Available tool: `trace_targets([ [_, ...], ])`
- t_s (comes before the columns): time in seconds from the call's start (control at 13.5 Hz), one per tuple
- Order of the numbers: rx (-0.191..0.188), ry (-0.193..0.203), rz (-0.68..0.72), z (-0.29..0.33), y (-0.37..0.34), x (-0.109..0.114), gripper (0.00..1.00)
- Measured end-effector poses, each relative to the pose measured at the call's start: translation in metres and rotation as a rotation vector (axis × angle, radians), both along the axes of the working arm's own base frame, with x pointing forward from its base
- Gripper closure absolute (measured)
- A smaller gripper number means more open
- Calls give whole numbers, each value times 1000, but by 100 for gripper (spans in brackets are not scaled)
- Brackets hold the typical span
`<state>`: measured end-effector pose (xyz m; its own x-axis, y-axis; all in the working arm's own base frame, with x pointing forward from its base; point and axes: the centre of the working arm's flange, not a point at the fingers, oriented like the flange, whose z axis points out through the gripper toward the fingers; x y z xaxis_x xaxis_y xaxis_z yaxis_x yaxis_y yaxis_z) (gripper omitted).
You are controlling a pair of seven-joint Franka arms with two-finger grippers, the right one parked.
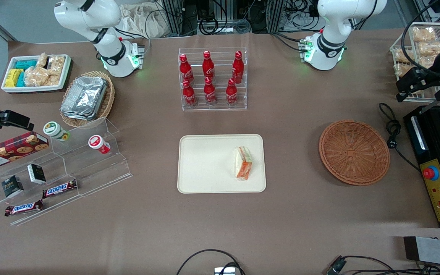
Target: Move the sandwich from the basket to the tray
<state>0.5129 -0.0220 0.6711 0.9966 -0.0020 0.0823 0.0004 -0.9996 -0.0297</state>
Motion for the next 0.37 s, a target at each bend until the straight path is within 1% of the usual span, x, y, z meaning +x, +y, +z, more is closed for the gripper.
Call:
trace_targets([
  [0.3, -3, 3, -1, 6, 0, -5, 0],
  [0.37, -9, 4, -2, 6, 0, -5, 0],
])
